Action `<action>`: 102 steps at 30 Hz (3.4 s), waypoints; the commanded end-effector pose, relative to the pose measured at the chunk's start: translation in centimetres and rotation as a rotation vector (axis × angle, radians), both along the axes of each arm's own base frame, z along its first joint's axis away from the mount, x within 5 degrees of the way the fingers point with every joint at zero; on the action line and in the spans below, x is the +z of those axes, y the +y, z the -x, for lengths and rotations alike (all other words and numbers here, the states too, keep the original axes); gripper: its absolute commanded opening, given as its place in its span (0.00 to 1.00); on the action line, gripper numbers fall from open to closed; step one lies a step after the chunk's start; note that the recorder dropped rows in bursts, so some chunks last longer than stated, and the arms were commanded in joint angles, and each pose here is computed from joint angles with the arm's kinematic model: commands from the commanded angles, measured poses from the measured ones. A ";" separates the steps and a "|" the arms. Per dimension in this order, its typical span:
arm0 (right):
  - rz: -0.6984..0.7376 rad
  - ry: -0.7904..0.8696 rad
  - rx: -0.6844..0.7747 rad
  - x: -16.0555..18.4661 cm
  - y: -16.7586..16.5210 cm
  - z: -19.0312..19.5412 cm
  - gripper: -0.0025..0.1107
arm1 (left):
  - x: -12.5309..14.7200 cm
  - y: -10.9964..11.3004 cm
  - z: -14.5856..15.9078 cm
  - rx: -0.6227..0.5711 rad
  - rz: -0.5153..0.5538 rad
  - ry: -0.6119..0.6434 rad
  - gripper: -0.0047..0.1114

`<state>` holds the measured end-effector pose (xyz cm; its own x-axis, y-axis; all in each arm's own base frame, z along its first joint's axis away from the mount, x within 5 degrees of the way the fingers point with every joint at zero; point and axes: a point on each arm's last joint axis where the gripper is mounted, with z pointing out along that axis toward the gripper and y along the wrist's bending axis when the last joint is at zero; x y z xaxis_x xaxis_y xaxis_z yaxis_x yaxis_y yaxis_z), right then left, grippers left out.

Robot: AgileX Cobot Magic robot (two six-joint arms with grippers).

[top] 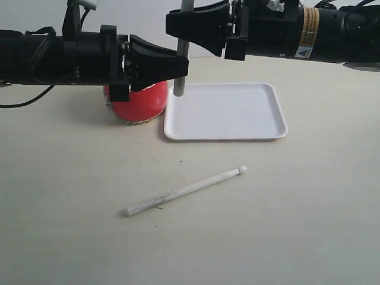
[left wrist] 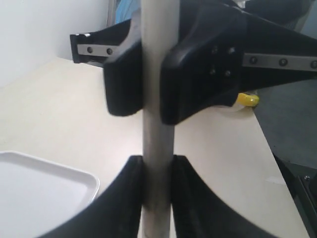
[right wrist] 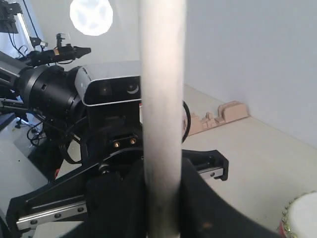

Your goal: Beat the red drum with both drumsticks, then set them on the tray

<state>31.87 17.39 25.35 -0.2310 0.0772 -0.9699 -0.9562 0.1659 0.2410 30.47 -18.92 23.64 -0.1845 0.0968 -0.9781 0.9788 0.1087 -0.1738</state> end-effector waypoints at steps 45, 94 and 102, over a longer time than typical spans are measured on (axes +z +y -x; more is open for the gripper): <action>0.136 0.275 -0.316 2.3 -8.8 -1.8 0.02 | -2.0 -3.5 1.8 0.432 -1.102 -0.024 0.69; 0.148 0.284 -0.302 2.2 -8.8 -1.6 0.02 | -6.7 -10.1 1.8 0.119 -1.293 0.277 0.69; 0.148 0.284 -0.302 2.2 -8.8 -1.6 0.02 | -9.0 -9.0 2.7 0.092 -1.346 0.274 0.69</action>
